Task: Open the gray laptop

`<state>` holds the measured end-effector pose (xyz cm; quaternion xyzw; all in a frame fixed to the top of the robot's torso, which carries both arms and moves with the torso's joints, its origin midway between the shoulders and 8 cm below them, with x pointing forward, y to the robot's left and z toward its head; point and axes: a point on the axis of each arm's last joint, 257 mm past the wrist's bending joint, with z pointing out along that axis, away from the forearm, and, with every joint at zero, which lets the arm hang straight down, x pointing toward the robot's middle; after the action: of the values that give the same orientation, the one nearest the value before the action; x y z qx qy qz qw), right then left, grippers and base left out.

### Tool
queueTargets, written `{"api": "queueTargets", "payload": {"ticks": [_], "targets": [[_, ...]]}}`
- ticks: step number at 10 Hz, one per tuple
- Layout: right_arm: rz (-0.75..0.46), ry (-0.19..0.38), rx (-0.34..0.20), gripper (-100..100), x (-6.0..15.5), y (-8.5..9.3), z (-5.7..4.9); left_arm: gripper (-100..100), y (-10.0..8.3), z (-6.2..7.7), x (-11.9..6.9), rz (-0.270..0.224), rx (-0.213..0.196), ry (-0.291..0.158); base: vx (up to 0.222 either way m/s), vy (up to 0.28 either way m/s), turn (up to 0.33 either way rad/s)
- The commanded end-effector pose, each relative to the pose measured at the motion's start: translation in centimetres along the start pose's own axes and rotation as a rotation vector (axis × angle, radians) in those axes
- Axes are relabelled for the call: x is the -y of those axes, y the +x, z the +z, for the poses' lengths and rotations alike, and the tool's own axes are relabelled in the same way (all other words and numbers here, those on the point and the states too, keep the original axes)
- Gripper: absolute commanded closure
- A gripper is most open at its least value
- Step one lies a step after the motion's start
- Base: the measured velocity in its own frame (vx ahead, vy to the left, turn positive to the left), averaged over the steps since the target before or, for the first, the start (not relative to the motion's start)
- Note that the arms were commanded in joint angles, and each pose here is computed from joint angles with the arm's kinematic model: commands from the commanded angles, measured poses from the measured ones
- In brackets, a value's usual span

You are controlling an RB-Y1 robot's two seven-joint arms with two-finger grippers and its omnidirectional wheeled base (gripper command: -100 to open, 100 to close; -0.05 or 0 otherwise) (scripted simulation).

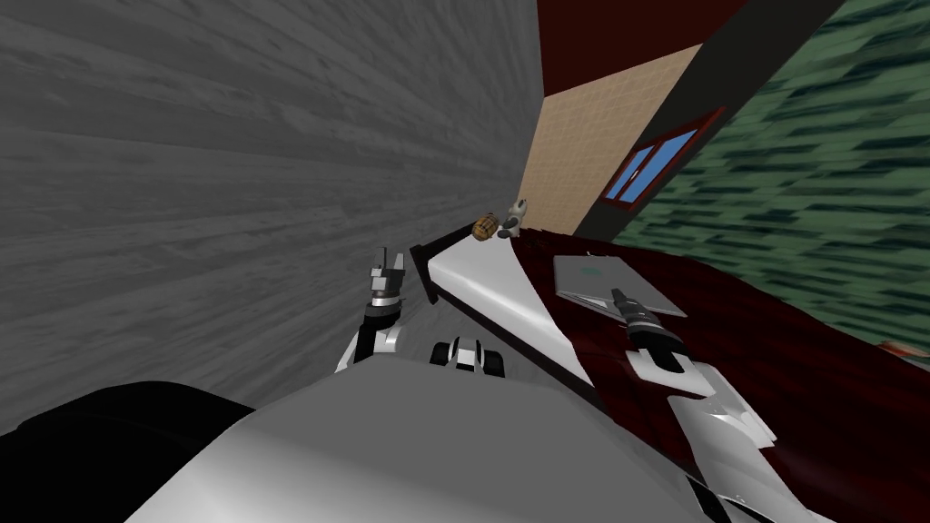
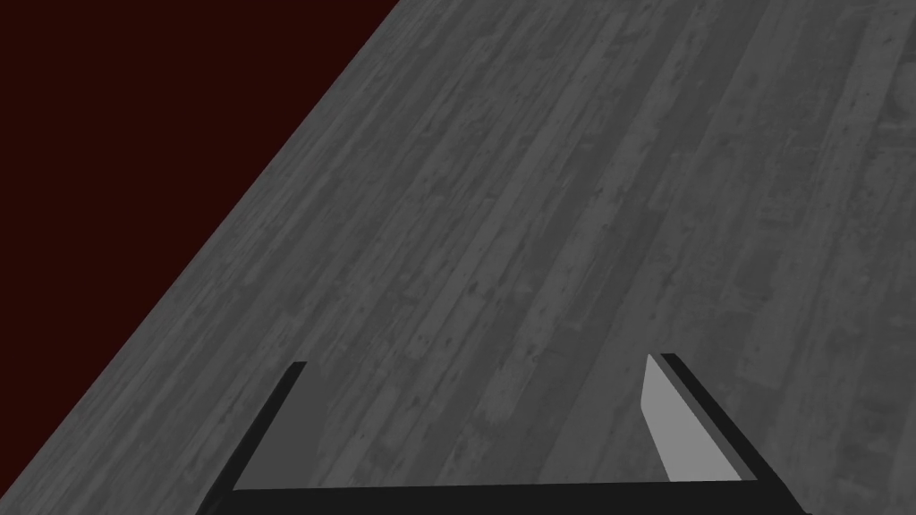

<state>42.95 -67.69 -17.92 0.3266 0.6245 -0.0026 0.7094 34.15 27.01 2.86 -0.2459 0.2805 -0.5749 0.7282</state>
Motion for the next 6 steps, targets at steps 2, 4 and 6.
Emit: {"api": "queueTargets", "payload": {"ticks": [2, 4, 6], "targets": [[0.002, 0.005, -0.002, 0, 0.13, 0.03, 0.0, 0, -0.01, -0.01, 0.0, 0.0, 0.0, 0.0, -0.004, 0.003, -0.002], [0.003, 0.007, -0.003, 0, 0.2, 0.12, -0.03, 0, -0.01, -0.01, 0.0, 0.0, 0.0, 0.0, 0.0, 0.0, 0.0], [0.003, 0.007, -0.003, 0, 0.2, 0.12, -0.03, 0, -0.01, -0.01, 0.0, 0.0, 0.0, 0.0, 0.0, 0.0, 0.0]]}}
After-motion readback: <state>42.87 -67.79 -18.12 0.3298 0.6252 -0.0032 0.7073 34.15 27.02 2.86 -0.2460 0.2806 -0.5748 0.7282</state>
